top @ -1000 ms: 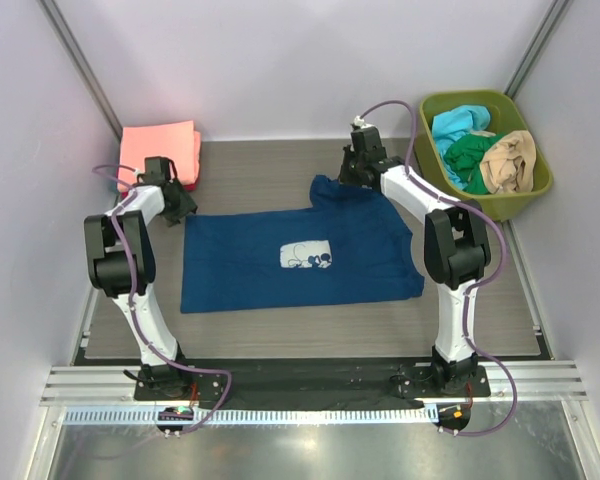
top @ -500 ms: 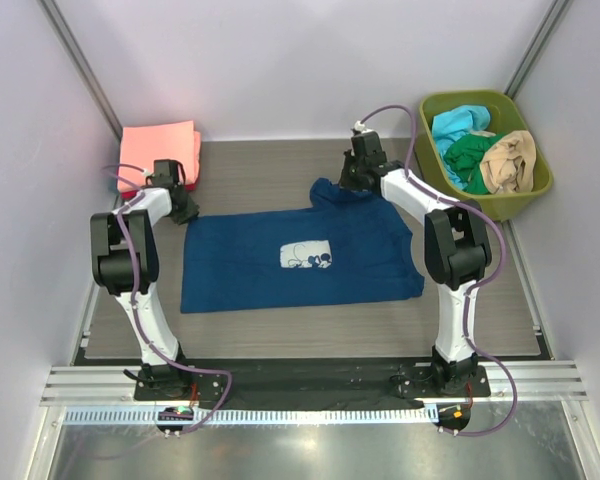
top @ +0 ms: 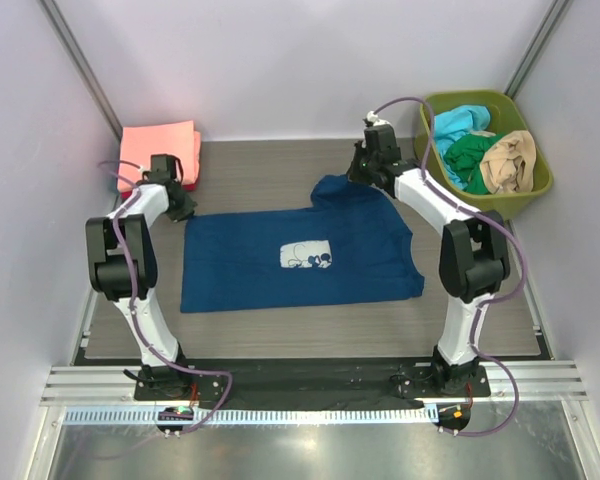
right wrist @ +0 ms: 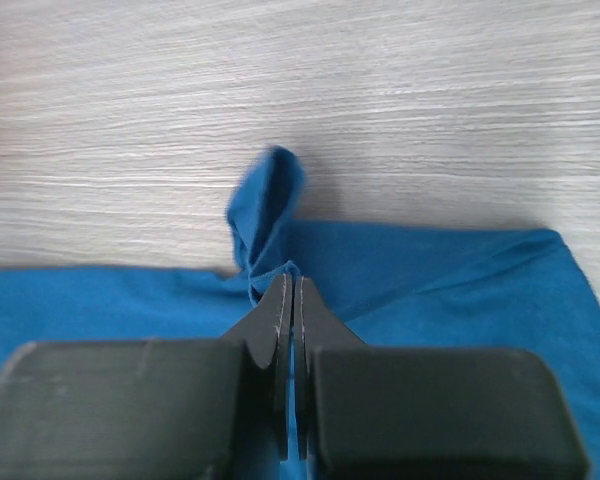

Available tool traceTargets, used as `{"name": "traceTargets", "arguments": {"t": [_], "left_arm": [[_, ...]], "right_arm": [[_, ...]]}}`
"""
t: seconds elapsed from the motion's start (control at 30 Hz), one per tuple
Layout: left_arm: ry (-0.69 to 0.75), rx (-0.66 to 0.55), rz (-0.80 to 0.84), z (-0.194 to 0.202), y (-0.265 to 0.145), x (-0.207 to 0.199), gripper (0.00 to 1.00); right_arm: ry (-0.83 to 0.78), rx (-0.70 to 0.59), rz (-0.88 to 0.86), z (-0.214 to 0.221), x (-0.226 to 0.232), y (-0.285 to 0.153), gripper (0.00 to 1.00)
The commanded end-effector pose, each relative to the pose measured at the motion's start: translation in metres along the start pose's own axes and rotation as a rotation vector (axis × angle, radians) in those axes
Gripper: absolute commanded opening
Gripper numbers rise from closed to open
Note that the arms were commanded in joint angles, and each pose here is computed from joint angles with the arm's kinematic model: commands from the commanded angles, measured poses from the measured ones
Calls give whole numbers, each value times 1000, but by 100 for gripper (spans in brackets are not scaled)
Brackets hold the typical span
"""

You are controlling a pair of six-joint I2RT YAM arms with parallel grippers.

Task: Fold and stack the t-shirts
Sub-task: Fold the tshirt

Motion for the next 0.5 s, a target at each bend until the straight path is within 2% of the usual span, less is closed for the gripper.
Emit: {"name": "traceTargets", "arguments": {"t": [0.0,0.17,0.3,0.37,0.4,0.47], "left_arm": [[-30,-101,44,-15,-53,-7,0],[-72,-160,85,0,-87,6,0],[-91,-171,91,17,-95,18,0],[-103,-169,94,23,-98,22,0],[-105,-170,96,25,-99,23,0],[-112,-162,91,32,-99,27,0]], "right_arm": [[0,-124,-28,-24,5,-48,1],[18,-135,11,-3,-5,-84,1],[35,-131,52,28,-17,-112,1],[49,-185,54,34,-21,-142,1],[48,-166,68,42,-24,-139,1],[57,-211,72,44,-26,-160,1]]}}
Point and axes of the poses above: each gripper's point midway between its finger pads, its own y axis out along the fingers, its own x axis along the line the jaws close on, z = x × y, the point moved 10 cm from there along -y, back along the fingers, and after that the axes turned 6 degrees about -y, right-handed, at the moved point
